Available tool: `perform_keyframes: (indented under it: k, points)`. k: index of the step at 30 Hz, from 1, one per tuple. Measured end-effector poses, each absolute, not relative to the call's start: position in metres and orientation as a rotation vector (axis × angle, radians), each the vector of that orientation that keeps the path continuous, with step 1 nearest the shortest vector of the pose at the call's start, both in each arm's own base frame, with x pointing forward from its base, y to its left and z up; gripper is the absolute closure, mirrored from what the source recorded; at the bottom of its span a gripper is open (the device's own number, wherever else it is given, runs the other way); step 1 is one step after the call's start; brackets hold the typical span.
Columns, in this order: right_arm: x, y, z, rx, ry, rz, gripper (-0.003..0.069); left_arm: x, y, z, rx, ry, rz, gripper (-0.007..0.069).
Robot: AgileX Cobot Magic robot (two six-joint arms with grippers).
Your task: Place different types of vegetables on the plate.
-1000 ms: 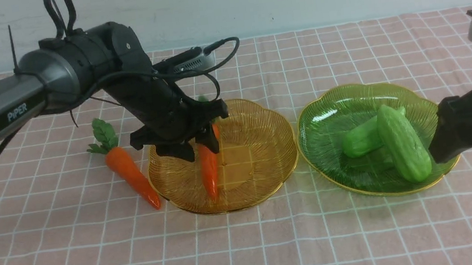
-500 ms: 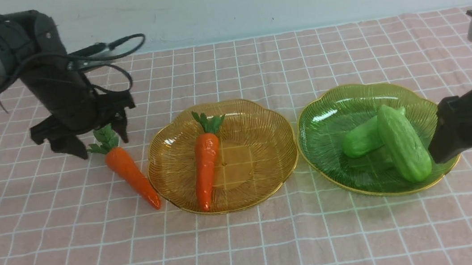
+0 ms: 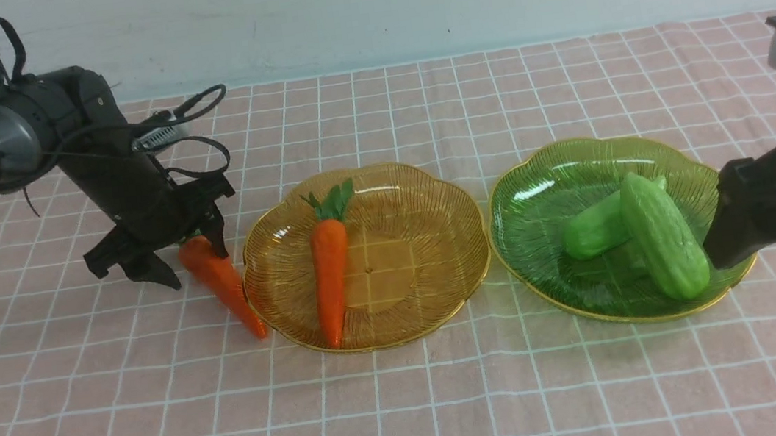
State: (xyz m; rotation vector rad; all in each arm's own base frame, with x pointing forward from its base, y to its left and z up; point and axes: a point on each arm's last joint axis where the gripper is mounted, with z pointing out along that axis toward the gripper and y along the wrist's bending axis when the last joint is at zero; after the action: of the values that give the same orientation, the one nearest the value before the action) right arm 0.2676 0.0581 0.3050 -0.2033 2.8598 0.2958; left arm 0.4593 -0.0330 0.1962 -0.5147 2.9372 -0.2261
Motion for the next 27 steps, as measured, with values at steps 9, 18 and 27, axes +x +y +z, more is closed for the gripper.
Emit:
perform_keyframes:
  k: [9,18,27]
  points:
    - [0.267,0.059,0.305,-0.236,2.854,0.307,0.0097,0.453,-0.084,0.260,-0.152,2.866,-0.254,0.0389]
    - [0.254,0.059,0.304,-0.328,2.839,0.323,0.0456,0.441,-0.192,0.227,0.223,2.825,-0.308,0.0292]
    - [0.181,0.042,0.311,-0.446,2.735,0.217,0.0669,0.440,-0.198,0.223,0.240,2.826,-0.306,0.0174]
